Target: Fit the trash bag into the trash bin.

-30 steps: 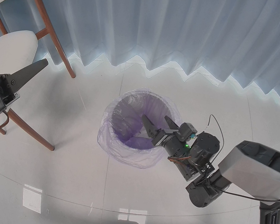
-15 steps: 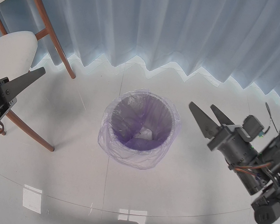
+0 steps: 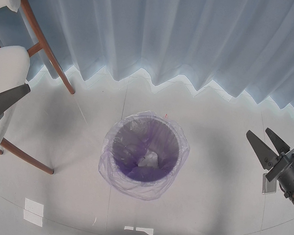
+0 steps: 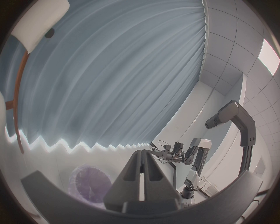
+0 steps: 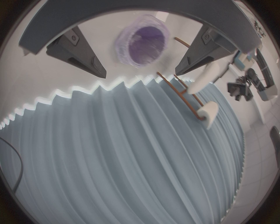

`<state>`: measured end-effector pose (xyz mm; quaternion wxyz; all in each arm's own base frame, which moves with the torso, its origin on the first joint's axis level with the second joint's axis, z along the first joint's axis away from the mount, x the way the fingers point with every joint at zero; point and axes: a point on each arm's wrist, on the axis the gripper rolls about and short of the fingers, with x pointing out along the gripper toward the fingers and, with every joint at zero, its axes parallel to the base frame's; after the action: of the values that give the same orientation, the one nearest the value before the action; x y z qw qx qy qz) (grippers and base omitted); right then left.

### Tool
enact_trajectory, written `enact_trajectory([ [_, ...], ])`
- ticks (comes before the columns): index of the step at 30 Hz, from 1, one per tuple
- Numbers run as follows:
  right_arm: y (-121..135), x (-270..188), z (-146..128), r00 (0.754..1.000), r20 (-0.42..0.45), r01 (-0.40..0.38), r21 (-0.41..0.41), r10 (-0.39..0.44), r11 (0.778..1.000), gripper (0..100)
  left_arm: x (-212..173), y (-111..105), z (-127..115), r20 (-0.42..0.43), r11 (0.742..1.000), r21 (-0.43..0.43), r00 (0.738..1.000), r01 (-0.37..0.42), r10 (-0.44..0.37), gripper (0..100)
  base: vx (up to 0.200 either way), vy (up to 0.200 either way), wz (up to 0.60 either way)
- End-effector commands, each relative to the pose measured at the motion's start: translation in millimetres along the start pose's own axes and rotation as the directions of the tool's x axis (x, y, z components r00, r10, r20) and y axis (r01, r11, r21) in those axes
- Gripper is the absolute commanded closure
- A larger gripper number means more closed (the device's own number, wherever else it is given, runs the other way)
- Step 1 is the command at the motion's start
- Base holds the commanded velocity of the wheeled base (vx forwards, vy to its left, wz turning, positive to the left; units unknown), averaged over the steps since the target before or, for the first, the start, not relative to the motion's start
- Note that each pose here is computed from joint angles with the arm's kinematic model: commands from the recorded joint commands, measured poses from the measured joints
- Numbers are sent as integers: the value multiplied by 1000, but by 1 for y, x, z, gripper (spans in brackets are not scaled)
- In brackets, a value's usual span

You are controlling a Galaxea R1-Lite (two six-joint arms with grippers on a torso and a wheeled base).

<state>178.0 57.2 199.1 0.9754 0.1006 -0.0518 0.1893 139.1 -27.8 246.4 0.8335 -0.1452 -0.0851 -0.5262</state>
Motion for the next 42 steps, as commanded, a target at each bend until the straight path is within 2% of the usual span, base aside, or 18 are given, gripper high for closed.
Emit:
enact_trajectory([
  [1, -17, -39, 16, 983, 14, 185, -53, -185, 981, 0, -3, -9, 9, 23, 999, 45, 1000, 7, -8, 100, 0, 0, 0],
  [5, -12, -75, 28, 973, 25, 231, -50, -230, 972, 0, -14, -23, 5, 21, 1000, 27, 1000, -10, 9, 100, 0, 150, 0],
  [11, -3, -121, 21, 954, -106, 278, -52, -282, 959, 0, -33, -50, 1, 2, 997, -16, 998, -69, 69, 100, 0, 200, 0],
  [12, -3, -121, 21, 954, -106, 278, -52, -282, 959, 0, -33, -50, 1, 2, 997, -16, 998, -69, 69, 100, 0, 200, 0],
  [14, -1, -139, 16, 938, -132, 316, -56, -321, 947, 0, -43, -61, 0, 15, 986, -33, 986, -163, 164, 100, 0, 200, 0],
  [15, 1, -149, 13, 934, -133, 328, -57, -333, 943, 0, -49, -66, 0, 36, 969, -34, 969, -243, 244, 100, 0, 200, 0],
  [18, 5, -167, 3, 928, -137, 340, -73, -347, 938, 0, -58, -76, -2, 50, 943, -28, 942, -332, 333, 100, 0, 200, 0],
  [22, 6, -188, -24, 886, -168, 408, -158, -432, 899, 0, -69, -94, -19, 58, 940, -9, 938, -341, 341, 100, 0, 200, 0],
  [24, 6, -194, -36, 877, -158, 429, -170, -454, 887, 0, -74, -102, -26, 64, 940, 14, 938, -342, 340, 100, 0, 200, 0],
  [27, 8, -204, -46, 884, -118, 430, -180, -453, 885, 0, -79, -105, -38, 39, 936, 58, 937, -348, 347, 100, 0, 200, 0],
  [30, 8, -209, -55, 889, -104, 422, -197, -447, 885, 0, -83, -103, -53, -21, 942, 99, 946, -319, 323, 100, 0, 200, 0],
  [31, 8, -213, -67, 898, -101, 401, -220, -429, 889, 0, -89, -104, -72, -68, 952, 137, 956, -273, 284, 100, 0, 200, 0],
  [34, 3, -215, -92, 909, -142, 350, -253, -393, 902, 0, -100, -112, -100, -92, 960, 152, 964, -234, 250, 100, 0, 200, 0],
  [37, 3, -216, -91, 918, -124, 337, -260, -377, 905, 0, -106, -120, -114, -94, 954, 143, 956, -263, 278, 100, 0, 200, 0],
  [40, 4, -218, -91, 934, -108, 304, -256, -339, 918, 0, -111, -128, -125, -89, 951, 159, 956, -264, 280, 100, 0, 200, 0],
  [42, 5, -223, -92, 947, -54, 294, -252, -316, 922, 0, -112, -126, -130, -107, 930, 249, 947, -269, 302, 100, 0, 200, 0],
])
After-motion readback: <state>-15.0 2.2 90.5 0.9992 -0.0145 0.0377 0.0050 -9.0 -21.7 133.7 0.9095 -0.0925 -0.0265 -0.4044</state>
